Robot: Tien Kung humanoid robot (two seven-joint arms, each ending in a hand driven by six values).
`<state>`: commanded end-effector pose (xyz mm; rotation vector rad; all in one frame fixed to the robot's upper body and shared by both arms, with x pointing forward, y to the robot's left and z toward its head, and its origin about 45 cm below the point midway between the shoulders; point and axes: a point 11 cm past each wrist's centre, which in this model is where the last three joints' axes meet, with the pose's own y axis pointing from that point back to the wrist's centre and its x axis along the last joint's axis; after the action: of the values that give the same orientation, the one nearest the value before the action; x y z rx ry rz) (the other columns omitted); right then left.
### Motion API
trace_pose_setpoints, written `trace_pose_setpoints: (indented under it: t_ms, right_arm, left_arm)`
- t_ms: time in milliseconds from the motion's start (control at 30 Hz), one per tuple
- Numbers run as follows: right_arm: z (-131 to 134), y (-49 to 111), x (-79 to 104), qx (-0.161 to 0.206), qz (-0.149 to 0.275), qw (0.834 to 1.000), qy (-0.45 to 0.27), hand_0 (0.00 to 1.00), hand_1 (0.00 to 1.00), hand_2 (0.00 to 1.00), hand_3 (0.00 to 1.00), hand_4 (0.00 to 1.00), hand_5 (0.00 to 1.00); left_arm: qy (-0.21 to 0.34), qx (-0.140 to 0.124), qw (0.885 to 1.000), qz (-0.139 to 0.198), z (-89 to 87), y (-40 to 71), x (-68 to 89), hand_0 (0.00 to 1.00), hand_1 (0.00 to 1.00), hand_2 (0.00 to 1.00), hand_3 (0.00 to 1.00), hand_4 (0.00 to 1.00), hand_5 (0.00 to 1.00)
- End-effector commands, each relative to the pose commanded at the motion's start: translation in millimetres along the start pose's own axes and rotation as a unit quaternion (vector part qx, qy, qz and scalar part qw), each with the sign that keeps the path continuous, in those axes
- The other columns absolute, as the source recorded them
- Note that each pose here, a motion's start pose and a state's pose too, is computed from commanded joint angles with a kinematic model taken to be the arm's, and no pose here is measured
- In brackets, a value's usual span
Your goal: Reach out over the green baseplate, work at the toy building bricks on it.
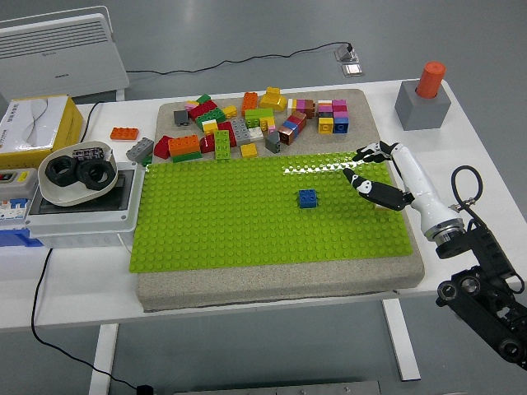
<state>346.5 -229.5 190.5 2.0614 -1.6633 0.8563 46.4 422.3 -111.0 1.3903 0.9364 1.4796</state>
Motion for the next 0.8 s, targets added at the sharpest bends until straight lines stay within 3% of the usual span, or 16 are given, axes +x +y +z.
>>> trace_pose_setpoints:
  t_ms: [367, 800]
  right_arm:
    - [-3.8, -0.7, -9.9, 0.005, -0.013, 1.000, -0.004, 0.667, 0.640, 0.699, 0.466, 0.741, 0.389]
    - [-2.0, 0.0, -14.4, 0.000, -0.022, 1.000, 0.012, 0.664, 0.637, 0.697, 0.480, 0.746, 0.373]
  left_arm:
    - [0.005, -0.004, 1.000, -0.002, 2.1, 0.1, -4.9, 0.755, 0.680, 0.650, 0.610, 0.672, 0.617]
    - [-0.014, 0.017, 1.000, -0.013, -5.5, 0.3, -10.4, 0.754, 0.667, 0.631, 0.616, 0.675, 0.597]
